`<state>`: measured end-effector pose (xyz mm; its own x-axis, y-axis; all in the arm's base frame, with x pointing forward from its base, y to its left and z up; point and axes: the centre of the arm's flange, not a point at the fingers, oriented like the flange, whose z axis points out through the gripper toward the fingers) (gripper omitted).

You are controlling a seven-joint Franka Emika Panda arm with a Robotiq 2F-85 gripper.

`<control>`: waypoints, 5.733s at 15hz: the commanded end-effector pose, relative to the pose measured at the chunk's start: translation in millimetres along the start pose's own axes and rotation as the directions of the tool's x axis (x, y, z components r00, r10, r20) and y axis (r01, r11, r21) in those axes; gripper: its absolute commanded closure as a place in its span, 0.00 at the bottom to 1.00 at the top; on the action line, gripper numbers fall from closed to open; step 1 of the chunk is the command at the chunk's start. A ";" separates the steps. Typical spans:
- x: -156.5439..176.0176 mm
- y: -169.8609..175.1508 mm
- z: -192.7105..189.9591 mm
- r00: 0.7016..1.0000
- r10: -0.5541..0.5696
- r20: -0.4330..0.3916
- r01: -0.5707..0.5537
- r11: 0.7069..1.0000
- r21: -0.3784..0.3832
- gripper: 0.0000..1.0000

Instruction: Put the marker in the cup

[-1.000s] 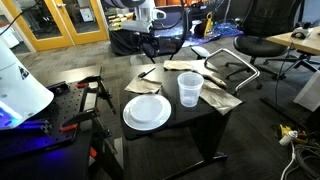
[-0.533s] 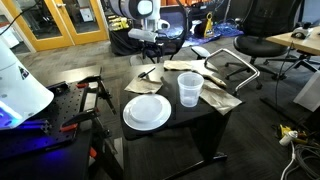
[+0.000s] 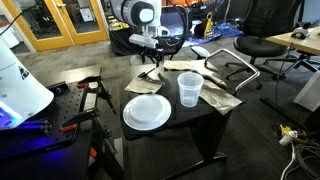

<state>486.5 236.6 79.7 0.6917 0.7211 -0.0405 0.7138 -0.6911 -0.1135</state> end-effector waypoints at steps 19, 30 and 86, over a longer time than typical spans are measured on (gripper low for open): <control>1.3 0.1 16.2 1.000 0.003 0.013 -0.004 1.000 0.006 0.71; -3.4 -0.2 -14.5 0.995 0.083 -0.057 -0.085 0.996 -0.025 0.97; -76.2 108.6 -213.5 -0.210 0.505 -0.837 -0.886 -0.461 -0.056 0.97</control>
<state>526.1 98.3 283.6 0.4023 -0.5531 0.7296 -0.8886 -0.4278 0.1657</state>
